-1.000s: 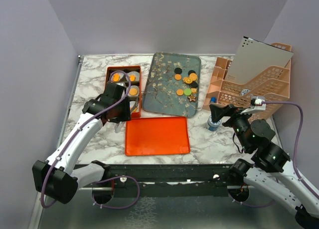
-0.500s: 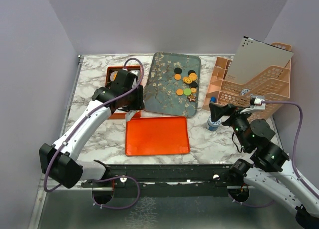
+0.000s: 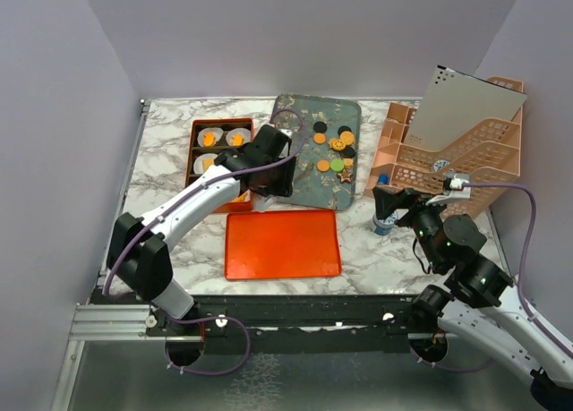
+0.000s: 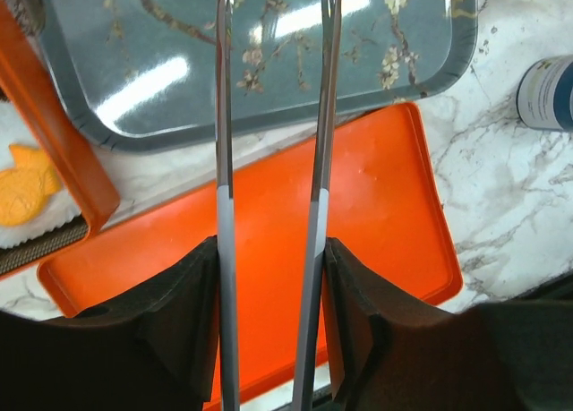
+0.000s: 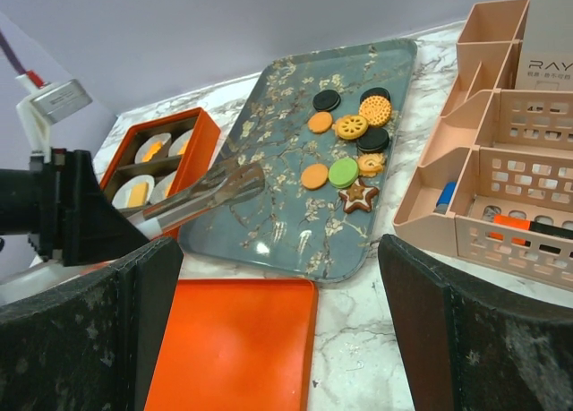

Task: Pack the cookies

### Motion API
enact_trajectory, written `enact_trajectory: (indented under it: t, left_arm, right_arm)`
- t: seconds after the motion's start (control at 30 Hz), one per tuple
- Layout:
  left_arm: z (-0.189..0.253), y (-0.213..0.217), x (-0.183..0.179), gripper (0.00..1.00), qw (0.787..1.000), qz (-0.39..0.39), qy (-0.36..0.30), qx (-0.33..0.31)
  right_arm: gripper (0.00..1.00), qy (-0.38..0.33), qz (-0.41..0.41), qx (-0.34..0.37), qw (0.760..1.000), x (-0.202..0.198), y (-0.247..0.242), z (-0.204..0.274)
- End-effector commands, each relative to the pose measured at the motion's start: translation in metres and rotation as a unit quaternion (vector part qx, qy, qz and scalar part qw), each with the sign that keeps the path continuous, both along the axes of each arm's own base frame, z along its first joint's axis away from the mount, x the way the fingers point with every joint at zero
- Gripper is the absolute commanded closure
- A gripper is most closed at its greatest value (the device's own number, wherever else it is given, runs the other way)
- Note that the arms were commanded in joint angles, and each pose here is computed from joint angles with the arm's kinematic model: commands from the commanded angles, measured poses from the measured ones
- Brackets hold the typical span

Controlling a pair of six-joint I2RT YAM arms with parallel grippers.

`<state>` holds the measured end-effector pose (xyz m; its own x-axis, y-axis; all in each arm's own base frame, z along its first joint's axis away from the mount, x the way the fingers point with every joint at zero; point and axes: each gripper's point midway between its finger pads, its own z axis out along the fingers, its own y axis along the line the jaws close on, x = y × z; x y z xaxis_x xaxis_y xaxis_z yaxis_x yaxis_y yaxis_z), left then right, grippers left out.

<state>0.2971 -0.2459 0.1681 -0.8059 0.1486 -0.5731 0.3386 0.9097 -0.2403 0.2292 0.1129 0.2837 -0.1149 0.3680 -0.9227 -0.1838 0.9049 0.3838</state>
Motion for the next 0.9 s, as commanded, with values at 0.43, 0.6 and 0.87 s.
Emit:
enact_trajectory:
  t: [0.43,0.6,0.87]
  left_arm:
    - [-0.021,-0.053,0.054,0.50,0.992,-0.029,-0.075,0.099]
    - [-0.029,-0.065,0.058,0.50,0.991,-0.045,-0.074,0.106]
    - [-0.041,-0.078,0.055,0.50,0.990,-0.067,-0.060,0.107]
  right_arm:
    - [0.00,-0.020,-0.025,0.010,0.999,-0.007,-0.018,0.007]
    - [0.00,-0.020,-0.031,0.006,0.999,-0.007,-0.021,0.007]
    - [0.00,-0.021,-0.038,-0.005,0.999,-0.007,-0.025,0.009]
